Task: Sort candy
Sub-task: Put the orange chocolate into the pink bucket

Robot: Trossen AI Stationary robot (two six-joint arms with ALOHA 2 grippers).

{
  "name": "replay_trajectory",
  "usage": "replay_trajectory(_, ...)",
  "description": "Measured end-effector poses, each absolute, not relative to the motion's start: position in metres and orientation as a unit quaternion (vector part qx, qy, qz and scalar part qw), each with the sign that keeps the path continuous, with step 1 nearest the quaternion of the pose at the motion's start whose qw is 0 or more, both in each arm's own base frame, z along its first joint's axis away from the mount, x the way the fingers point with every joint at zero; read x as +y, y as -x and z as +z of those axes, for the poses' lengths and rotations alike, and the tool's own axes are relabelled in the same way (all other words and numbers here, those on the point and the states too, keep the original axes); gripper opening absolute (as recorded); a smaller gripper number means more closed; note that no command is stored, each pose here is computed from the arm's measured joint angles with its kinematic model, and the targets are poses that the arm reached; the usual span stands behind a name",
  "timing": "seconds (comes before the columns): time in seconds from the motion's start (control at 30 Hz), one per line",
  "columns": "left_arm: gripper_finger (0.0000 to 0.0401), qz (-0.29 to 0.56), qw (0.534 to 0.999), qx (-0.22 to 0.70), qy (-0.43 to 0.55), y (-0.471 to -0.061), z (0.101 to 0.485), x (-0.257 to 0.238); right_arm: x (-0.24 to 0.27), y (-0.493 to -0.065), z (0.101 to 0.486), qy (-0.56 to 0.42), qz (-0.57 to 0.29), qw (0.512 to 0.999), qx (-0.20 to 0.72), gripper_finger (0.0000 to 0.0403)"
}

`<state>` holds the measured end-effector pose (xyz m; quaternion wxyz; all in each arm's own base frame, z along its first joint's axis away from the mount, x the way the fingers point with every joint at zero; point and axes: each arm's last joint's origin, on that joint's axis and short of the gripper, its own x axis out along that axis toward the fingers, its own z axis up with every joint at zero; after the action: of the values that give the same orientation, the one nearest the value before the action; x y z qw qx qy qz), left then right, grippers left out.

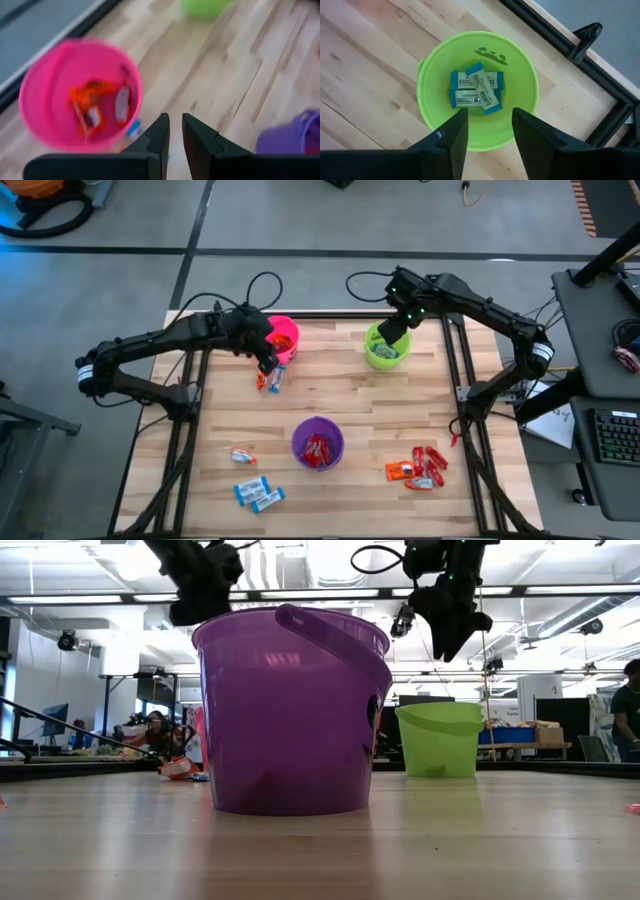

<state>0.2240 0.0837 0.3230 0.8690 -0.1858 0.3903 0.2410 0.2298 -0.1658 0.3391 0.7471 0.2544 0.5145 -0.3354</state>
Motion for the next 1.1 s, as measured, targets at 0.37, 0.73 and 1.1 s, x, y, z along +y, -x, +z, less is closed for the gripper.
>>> replay_trajectory(0.37,0.0035,0.231,0.774,0.512,0.292,-0.208,0.283,0.062,-0.144,-0.238,0.347,-0.286,-0.313,0.763,0.487,0.0158)
replay_trajectory(0.73,0.0041,0.280,0.731,0.508,0.361,-0.203,0.211,0.050,-0.130,-0.255,0.349,-0.270,-0.289,0.793,0.463,0.0155)
replay_trajectory(1.1,0.0135,0.350,0.741,0.471,0.327,-0.202,0.202,0.054,-0.130,-0.256,0.349,-0.277,-0.294,0.792,0.458,0.0155)
